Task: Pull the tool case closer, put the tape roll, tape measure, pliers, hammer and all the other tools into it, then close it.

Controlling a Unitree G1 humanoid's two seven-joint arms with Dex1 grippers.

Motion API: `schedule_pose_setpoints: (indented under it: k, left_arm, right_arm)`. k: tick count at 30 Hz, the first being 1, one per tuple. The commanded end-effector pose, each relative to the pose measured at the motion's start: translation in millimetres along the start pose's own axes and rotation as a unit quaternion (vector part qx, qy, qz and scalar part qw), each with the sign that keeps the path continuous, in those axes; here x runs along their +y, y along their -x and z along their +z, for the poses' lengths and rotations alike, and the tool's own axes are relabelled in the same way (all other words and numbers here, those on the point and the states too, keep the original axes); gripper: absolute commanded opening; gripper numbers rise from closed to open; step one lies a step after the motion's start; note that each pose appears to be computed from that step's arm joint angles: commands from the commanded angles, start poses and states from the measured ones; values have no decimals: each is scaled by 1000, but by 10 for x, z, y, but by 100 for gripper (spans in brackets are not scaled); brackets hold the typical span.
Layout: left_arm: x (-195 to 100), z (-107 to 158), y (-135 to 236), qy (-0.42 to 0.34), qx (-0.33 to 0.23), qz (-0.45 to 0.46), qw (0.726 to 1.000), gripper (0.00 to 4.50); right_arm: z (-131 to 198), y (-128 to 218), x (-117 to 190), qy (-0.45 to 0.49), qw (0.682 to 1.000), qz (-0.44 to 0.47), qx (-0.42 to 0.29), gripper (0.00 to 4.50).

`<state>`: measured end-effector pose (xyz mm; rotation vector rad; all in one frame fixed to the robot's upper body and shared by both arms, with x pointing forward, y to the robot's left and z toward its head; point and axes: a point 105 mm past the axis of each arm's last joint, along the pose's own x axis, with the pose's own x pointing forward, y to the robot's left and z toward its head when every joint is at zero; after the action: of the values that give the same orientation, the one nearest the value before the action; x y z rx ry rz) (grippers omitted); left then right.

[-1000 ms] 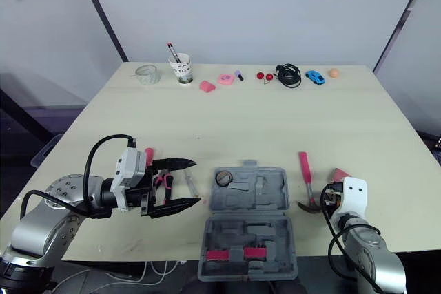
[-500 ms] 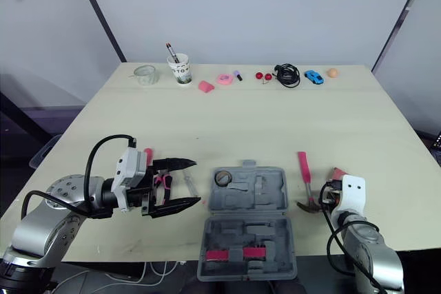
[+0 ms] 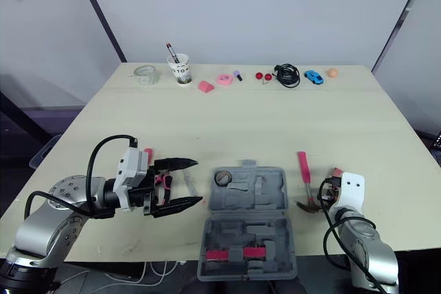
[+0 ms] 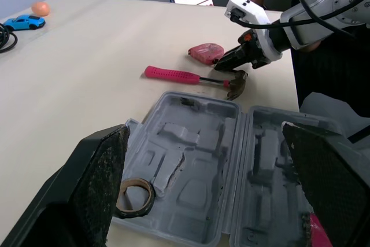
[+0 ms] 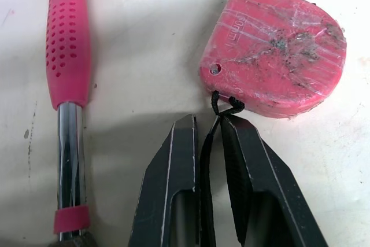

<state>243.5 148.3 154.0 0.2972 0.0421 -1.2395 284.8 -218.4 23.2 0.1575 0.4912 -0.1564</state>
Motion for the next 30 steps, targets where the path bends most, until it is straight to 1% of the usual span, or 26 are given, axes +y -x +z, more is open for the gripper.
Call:
schedule_pose_setpoints:
  k: [1, 8, 17, 19, 30]
  left_arm:
    - [-88, 137, -44, -13, -27, -28, 999, 450]
    - [-192, 198, -10, -2, -44, -75, 996, 450]
    - [-196, 243, -15, -2, -48, -101, 994, 450]
    - [-188, 246, -24, -2, -49, -100, 994, 450]
    - [-181, 246, -41, -4, -48, -104, 993, 450]
  right_arm:
    - [-12, 3, -95, -11, 1000, -22, 4, 69]
    - [-22, -8, -99, -13, 1000, -22, 7, 69]
    - [-50, -13, -115, -22, 999, -25, 10, 69]
    - [-59, -11, -128, -22, 999, -27, 10, 8]
    - [-81, 18, -147, -18, 999, -23, 14, 3]
